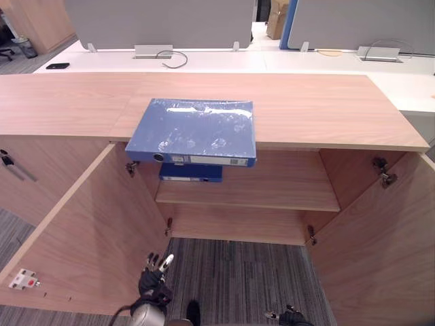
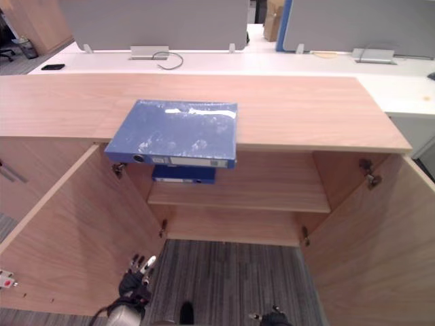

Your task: Walk over to the cabinet, pick up the folder, carry it to the office cabinet, place the folder inside the office cabinet, then close the office cabinet door

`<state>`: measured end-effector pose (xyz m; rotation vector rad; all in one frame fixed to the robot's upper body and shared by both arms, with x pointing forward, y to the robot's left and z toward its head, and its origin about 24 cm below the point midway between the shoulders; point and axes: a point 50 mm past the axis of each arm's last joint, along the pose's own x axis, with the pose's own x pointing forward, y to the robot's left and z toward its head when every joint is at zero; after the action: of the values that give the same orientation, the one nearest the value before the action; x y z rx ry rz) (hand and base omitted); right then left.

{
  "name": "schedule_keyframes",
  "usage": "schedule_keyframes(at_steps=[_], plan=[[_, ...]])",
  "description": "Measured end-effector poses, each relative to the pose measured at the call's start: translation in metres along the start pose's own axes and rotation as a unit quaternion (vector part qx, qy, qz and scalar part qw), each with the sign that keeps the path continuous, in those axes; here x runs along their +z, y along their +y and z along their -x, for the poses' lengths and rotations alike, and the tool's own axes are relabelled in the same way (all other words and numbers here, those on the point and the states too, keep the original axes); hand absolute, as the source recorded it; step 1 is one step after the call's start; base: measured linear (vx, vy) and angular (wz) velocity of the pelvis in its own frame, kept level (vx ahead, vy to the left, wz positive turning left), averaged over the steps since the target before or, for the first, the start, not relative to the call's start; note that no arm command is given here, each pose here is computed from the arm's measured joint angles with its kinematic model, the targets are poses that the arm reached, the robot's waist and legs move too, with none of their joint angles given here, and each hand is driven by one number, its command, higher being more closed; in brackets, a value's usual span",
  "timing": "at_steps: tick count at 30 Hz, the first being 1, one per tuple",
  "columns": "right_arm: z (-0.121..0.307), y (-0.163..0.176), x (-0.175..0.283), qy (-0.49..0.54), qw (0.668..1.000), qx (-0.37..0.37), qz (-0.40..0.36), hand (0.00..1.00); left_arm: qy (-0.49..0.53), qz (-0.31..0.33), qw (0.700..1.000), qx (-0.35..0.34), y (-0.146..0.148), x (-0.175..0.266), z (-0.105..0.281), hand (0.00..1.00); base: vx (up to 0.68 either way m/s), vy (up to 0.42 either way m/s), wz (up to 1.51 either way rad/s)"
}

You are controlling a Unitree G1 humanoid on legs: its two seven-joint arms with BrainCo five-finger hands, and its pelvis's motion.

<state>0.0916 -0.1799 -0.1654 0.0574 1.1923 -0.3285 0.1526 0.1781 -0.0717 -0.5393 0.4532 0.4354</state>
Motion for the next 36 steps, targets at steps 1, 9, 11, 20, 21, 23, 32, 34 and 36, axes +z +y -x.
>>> schedule_keyframes(at_steps=[1, 9, 11, 20, 21, 23, 32, 34, 36], plan=[[0.000, 0.001, -0.001, 0.000, 1.000, -0.002, 0.001, 0.00, -0.019, -0.029, 0.999, 0.001, -0.005, 0.007, 0.001, 0.00, 0.04, -0.017, 0.27], [0.002, 0.005, -0.002, -0.003, 1.000, -0.011, -0.003, 0.00, -0.145, -0.115, 0.981, 0.052, -0.019, 0.053, 0.013, 0.00, -0.04, -0.001, 0.00], [0.002, 0.003, -0.005, -0.002, 1.000, -0.017, -0.003, 0.00, -0.197, -0.138, 0.968, 0.066, -0.026, 0.071, 0.018, 0.00, -0.11, 0.041, -0.04], [0.003, 0.001, -0.014, 0.003, 0.999, -0.038, 0.018, 0.00, -0.436, -0.303, 0.820, 0.213, -0.051, 0.136, 0.047, 0.00, -0.08, 0.044, 0.06], [0.003, 0.001, -0.015, 0.007, 0.999, -0.039, 0.020, 0.00, -0.453, -0.324, 0.805, 0.203, -0.058, 0.139, 0.047, 0.00, 0.00, 0.009, -0.07], [0.001, 0.000, -0.012, 0.006, 0.999, -0.039, 0.025, 0.00, -0.507, -0.399, 0.741, 0.186, -0.075, 0.152, 0.044, 0.00, 0.03, -0.001, -0.08], [-0.001, 0.003, -0.004, -0.003, 0.999, -0.024, 0.044, 0.00, -0.510, -0.581, 0.606, 0.187, -0.074, 0.172, 0.002, 0.00, 0.08, -0.034, -0.13], [-0.001, 0.001, -0.003, -0.005, 0.999, -0.026, 0.045, 0.00, -0.499, -0.615, 0.583, 0.183, -0.070, 0.175, -0.006, 0.00, 0.04, -0.042, -0.26], [-0.001, 0.000, -0.003, -0.006, 0.999, -0.025, 0.045, 0.00, -0.495, -0.633, 0.567, 0.180, -0.070, 0.178, -0.011, 0.00, 0.03, -0.049, -0.12]])
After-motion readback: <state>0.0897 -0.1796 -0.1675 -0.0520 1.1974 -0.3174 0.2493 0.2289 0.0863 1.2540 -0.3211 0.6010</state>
